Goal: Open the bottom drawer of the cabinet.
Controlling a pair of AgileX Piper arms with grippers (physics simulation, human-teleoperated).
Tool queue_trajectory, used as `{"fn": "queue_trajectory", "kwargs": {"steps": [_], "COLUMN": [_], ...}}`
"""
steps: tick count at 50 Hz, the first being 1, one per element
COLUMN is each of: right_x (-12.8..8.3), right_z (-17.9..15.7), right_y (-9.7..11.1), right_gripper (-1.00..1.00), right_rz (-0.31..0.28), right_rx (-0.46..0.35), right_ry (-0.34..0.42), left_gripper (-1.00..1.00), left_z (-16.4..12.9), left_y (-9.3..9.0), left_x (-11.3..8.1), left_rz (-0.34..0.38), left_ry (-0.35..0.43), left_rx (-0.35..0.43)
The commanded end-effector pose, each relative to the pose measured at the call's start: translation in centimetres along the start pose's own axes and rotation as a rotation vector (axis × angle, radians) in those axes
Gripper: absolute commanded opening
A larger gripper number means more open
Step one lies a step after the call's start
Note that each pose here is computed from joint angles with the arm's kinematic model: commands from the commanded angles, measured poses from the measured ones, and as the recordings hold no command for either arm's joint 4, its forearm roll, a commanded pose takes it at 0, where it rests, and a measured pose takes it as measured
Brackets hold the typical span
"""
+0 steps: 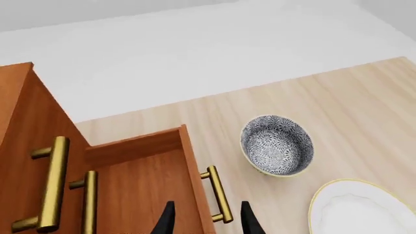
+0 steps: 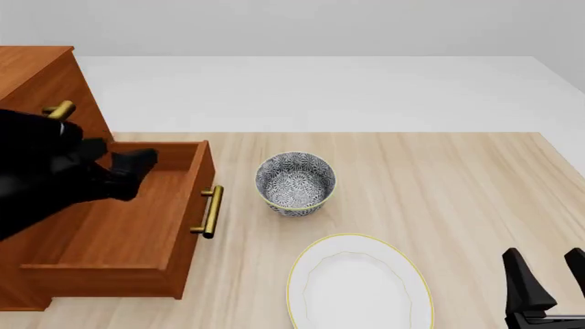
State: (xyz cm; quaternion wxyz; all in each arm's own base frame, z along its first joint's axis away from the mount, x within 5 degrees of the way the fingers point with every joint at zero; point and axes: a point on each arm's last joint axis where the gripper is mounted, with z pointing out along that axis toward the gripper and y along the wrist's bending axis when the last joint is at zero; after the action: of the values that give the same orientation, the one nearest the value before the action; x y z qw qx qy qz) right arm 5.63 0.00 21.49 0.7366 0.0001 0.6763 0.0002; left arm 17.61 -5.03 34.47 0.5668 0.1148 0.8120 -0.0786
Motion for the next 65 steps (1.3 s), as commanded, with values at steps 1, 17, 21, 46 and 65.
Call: {"fn": "queue_trajectory", "kwargs": {"steps": [1,17,21,46,65], "right_x": [0.0,0.0,0.0,0.0,0.0], "right_z": [0.0,0.0,0.0,0.0,0.0], "right_y": [0.0,0.0,0.0,0.0,0.0], "right_gripper": [1.00,1.00,1.00,1.00,1.00], "right_rz": [0.000,0.000,0.000,0.000,-0.002], "right_rx": [0.000,0.000,0.000,0.000,0.000], "right_ry": [0.000,0.000,-0.001,0.000,-0.005], "left_gripper": [1.00,1.00,1.00,1.00,1.00], "left_z": [-3.4,-9.6,-11.0,-17.4,-20.8], "left_y": [0.2,0.3,0.2,0.2,-0.2], "left_x": [-0.5,-0.4,-0.6,-1.0,-0.6], "left_rz": [-0.009,-0.138,-0.151,-0.156,-0.157], "left_ry": [-0.059,-0.167,-0.191,-0.281,-0.296], "left_rx": [-0.010,-0.019,-0.012,-0.051,-0.142]}}
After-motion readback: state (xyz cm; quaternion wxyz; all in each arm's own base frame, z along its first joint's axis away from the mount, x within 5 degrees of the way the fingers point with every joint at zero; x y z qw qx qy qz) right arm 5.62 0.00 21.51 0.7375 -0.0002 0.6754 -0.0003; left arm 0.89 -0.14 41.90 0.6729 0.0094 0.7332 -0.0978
